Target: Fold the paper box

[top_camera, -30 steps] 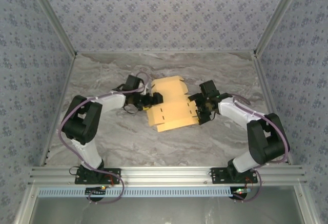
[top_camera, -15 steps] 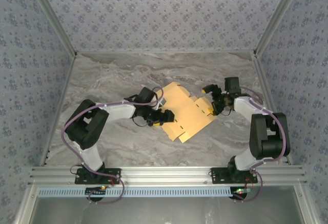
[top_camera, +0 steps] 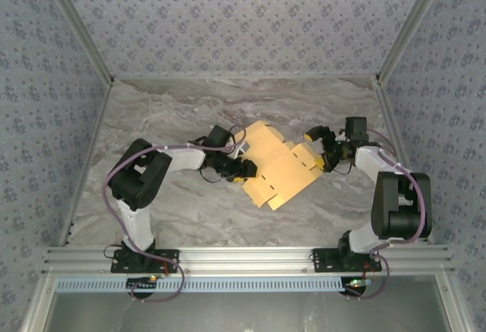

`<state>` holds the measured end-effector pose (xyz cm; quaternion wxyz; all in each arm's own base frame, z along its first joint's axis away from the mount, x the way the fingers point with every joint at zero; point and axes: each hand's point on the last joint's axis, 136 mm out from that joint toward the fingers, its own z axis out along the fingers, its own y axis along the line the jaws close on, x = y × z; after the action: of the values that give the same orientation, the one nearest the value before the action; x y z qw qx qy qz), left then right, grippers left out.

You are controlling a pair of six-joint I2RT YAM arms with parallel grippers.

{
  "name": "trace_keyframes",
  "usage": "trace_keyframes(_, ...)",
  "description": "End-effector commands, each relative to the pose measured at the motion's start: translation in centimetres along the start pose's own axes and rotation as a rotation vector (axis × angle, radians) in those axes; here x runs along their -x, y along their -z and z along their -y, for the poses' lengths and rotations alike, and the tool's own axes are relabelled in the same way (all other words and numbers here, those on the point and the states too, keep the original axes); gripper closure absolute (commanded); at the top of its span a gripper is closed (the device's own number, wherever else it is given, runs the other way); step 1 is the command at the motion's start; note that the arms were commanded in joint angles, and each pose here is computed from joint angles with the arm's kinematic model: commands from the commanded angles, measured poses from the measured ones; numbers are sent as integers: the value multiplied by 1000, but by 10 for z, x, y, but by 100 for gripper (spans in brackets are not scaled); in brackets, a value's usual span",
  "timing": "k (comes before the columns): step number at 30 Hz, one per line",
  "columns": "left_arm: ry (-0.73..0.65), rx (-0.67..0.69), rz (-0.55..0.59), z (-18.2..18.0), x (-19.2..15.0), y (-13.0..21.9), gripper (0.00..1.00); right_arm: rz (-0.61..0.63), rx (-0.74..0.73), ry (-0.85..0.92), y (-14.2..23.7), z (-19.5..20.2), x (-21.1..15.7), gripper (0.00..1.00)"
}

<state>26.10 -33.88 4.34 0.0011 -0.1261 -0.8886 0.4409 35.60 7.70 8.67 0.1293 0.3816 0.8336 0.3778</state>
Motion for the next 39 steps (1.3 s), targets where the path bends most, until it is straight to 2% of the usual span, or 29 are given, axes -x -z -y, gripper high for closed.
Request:
trace_keyframes(1,-38,-73,-29,8,-5,-5,46,-39,34,22,-1,-2,-1,3)
trace_keyframes(10,-49,-112,-45,10,-8,-7,59,-57,25,41,-9,6,-3,4)
trace_keyframes(12,-50,-123,-50,11,-7,-8,66,-55,8,38,-13,13,-2,4)
trace_keyframes(18,-84,-151,-47,17,-7,-6,78,-80,22,10,-23,19,-4,4)
trace_keyframes(20,-105,-175,-43,24,-7,-3,88,-76,23,17,-23,18,-3,4)
trace_keyframes(24,-132,-166,-3,27,-4,3,93,-80,31,24,-20,11,-1,4)
trace_keyframes(26,-137,-164,26,31,-1,8,100,-74,43,43,-16,4,-1,4)
trace_keyframes(32,-130,-144,122,35,12,32,100,-54,50,121,-2,-9,2,4)
trace_keyframes(39,-142,-167,199,58,28,62,100,-30,138,208,18,-29,6,4)
